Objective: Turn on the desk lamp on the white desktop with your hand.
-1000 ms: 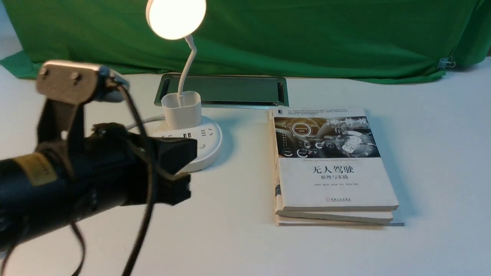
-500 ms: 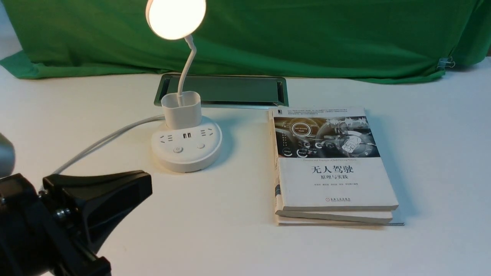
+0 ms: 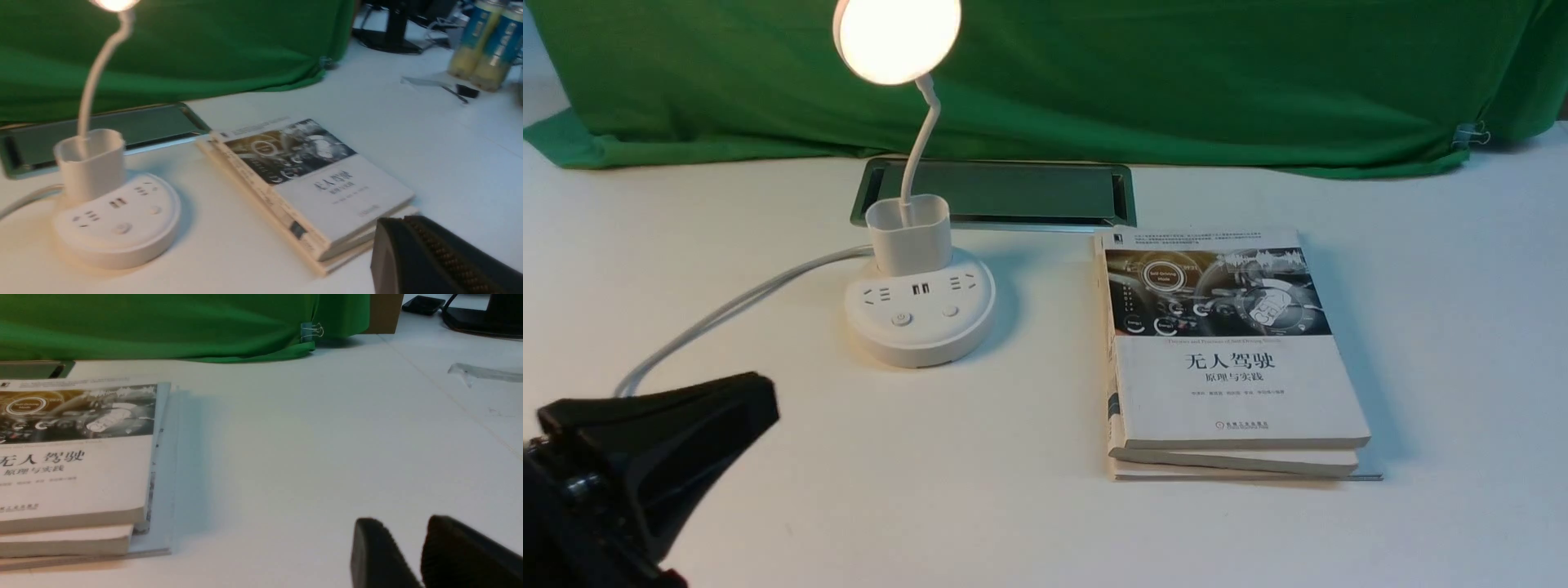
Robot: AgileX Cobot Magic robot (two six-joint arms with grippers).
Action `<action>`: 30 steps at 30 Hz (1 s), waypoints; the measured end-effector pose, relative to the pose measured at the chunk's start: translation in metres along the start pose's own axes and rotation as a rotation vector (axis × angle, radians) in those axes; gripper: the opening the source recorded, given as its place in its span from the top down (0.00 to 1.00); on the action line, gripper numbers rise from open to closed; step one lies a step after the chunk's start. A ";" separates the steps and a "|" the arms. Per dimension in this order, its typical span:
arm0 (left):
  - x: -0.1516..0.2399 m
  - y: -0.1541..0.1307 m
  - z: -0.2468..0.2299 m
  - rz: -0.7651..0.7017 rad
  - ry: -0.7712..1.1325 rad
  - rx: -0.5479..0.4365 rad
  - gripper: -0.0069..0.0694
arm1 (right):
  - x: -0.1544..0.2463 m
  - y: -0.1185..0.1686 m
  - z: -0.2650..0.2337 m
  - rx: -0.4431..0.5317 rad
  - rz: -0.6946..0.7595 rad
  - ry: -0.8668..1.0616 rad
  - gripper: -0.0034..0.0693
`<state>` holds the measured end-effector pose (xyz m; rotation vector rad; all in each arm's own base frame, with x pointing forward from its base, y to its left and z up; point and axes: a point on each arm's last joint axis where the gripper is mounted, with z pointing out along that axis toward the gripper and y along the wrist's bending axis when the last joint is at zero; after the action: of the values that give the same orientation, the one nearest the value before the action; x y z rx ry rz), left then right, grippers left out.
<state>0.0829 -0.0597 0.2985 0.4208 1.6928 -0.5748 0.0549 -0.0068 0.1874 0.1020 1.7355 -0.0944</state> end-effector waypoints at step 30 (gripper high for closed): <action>0.115 0.043 -0.038 -0.004 0.015 -0.540 0.88 | 0.000 0.000 0.000 -0.001 0.005 0.000 0.62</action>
<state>0.0543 -0.0065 0.1851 0.0317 1.7813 -0.1011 0.0549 -0.0067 0.1874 0.1056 1.7350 -0.0894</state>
